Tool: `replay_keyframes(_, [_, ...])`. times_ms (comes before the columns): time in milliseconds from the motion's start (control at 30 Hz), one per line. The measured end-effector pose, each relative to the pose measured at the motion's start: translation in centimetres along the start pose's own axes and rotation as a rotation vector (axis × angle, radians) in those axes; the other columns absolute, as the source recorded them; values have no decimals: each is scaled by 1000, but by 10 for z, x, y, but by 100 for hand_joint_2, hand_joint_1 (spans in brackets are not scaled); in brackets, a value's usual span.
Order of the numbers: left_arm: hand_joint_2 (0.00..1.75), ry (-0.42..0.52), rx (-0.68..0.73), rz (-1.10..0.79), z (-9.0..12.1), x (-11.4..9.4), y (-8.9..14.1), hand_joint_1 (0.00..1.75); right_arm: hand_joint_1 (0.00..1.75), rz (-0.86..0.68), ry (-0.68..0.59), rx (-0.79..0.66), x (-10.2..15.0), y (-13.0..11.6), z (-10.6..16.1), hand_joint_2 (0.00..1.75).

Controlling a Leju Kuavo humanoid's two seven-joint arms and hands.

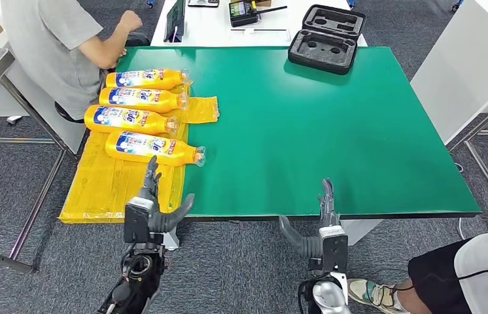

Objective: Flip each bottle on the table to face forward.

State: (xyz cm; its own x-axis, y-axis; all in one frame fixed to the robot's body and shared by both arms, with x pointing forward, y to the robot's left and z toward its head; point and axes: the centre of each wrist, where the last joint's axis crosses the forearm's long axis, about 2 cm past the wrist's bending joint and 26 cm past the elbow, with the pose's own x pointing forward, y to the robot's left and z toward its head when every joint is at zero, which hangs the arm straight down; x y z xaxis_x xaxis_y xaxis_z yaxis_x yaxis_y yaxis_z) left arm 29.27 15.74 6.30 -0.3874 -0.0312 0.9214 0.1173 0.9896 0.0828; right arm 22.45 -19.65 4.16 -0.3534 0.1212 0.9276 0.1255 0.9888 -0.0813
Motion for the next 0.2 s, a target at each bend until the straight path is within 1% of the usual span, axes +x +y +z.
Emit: replay_keyframes(200, [175, 1, -48, -13, 6, 1, -17, 0, 0, 9, 8, -18, -1, -4, 3, 175])
